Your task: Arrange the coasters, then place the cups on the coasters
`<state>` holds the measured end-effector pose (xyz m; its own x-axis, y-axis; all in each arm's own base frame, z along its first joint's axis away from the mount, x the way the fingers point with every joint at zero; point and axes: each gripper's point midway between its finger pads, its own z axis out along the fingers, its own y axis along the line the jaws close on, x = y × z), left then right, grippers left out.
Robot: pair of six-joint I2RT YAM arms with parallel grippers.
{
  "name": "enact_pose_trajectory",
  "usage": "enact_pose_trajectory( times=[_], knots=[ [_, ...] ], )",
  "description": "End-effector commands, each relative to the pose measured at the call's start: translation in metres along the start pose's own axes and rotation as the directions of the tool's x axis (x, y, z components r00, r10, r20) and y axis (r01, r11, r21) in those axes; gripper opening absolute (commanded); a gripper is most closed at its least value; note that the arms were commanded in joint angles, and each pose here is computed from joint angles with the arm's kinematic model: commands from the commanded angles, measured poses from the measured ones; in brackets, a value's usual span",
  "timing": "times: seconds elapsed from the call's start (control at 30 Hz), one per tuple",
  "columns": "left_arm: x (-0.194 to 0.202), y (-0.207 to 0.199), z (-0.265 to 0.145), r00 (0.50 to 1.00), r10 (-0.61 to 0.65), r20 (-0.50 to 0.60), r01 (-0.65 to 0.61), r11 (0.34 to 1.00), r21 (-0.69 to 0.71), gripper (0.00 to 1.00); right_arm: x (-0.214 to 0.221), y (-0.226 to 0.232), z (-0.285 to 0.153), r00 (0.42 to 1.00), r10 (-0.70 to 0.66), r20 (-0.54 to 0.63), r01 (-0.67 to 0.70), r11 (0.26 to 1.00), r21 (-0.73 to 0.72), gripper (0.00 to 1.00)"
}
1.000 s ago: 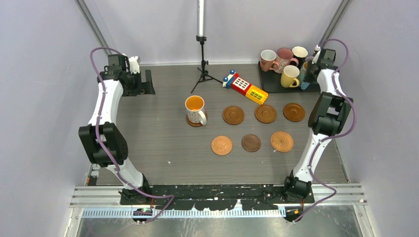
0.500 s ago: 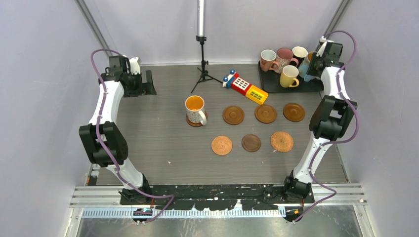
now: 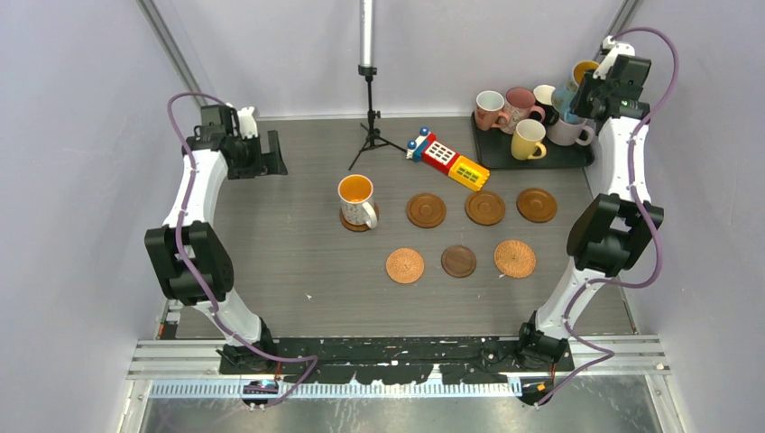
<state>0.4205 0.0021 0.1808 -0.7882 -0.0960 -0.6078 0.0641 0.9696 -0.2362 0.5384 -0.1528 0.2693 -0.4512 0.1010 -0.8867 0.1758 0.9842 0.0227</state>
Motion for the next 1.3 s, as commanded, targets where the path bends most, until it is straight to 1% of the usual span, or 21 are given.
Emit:
enact_pose_trajectory(
  times=[0.0,0.13,0.27,0.47,0.57,0.67,0.83,0.9,1.03,1.13,1.27],
  knots=[
    [-0.012,-0.006,-0.013,0.997,0.042,0.071,-0.044,0.999,0.019,1.00,-0.118,0.047,-0.086,0.938,-0.054,0.343,0.090,0.992,-0.091,0.00],
    [-0.008,-0.006,-0.018,0.996,0.053,0.076,-0.054,0.998,0.015,1.00,-0.112,0.088,-0.107,0.933,-0.076,0.351,0.144,0.975,-0.172,0.00],
    [-0.006,-0.007,-0.022,0.996,0.052,0.078,-0.054,0.998,0.017,1.00,-0.090,0.138,-0.127,0.935,-0.090,0.343,0.192,0.942,-0.275,0.00],
    [-0.002,-0.009,-0.029,0.995,0.053,0.080,-0.054,0.998,0.015,1.00,-0.031,0.221,-0.159,0.934,-0.135,0.331,0.278,0.856,-0.435,0.00],
    [0.000,-0.011,-0.029,0.996,0.051,0.077,-0.053,0.998,0.024,1.00,-0.001,0.250,-0.171,0.918,-0.171,0.359,0.339,0.808,-0.482,0.00],
    [0.001,-0.012,-0.031,0.996,0.044,0.072,-0.046,0.999,0.026,1.00,0.038,0.272,-0.176,0.924,-0.192,0.330,0.350,0.770,-0.534,0.00],
    [0.006,-0.012,-0.036,0.997,0.048,0.066,-0.049,0.999,0.015,1.00,0.095,0.295,-0.178,0.925,-0.236,0.297,0.372,0.722,-0.583,0.00],
    [0.009,-0.010,-0.037,0.996,0.071,0.059,-0.071,0.997,0.006,1.00,0.112,0.300,-0.178,0.924,-0.253,0.287,0.379,0.711,-0.592,0.00],
    [0.013,-0.009,-0.040,0.996,0.072,0.055,-0.072,0.997,-0.002,1.00,0.141,0.306,-0.173,0.914,-0.288,0.286,0.405,0.692,-0.598,0.00],
    [0.014,-0.008,-0.042,0.996,0.072,0.051,-0.072,0.997,-0.009,1.00,0.154,0.314,-0.167,0.897,-0.313,0.312,0.441,0.661,-0.607,0.00],
    [0.015,-0.008,-0.043,0.996,0.076,0.052,-0.075,0.997,-0.014,1.00,0.165,0.318,-0.157,0.890,-0.329,0.315,0.456,0.650,-0.608,0.00]
  ],
)
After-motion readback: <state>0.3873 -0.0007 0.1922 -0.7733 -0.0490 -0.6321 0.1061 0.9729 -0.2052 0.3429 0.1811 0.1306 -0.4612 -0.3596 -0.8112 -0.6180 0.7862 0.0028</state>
